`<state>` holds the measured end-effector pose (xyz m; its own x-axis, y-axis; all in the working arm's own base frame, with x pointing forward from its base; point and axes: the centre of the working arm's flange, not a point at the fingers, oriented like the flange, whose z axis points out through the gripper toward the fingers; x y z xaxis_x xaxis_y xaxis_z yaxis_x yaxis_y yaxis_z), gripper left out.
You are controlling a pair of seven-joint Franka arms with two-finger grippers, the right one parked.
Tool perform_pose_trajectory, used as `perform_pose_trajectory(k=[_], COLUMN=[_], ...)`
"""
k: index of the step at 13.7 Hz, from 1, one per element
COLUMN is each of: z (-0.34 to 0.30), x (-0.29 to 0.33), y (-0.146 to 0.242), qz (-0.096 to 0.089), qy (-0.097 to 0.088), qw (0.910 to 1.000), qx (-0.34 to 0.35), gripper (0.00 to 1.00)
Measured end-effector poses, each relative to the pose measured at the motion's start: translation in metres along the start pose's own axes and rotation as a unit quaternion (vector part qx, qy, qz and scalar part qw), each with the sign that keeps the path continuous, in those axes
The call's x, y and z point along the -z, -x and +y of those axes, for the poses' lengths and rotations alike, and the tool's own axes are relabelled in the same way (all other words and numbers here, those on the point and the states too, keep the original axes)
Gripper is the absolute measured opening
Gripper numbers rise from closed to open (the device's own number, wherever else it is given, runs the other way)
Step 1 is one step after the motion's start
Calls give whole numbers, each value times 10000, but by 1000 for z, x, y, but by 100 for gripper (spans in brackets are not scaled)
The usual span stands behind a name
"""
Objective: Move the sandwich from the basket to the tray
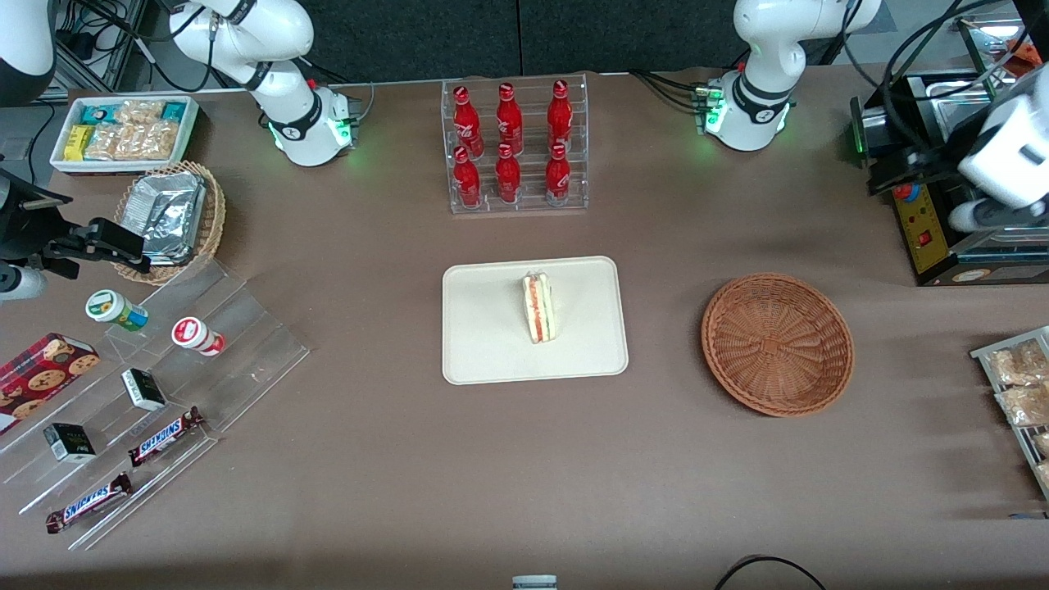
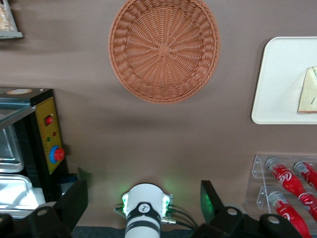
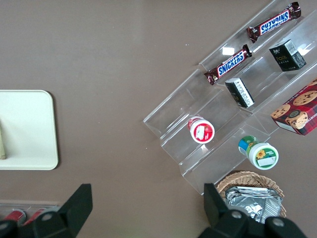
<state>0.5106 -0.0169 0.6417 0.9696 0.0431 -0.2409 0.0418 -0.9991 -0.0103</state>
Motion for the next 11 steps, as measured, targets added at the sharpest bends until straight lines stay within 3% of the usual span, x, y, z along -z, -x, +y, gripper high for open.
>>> perform_pose_trajectory(k=[11], z=[-22], x=[1], y=[24], qz=[-56], qy=[15], qw=[9999], qx=[-91], gripper=[100])
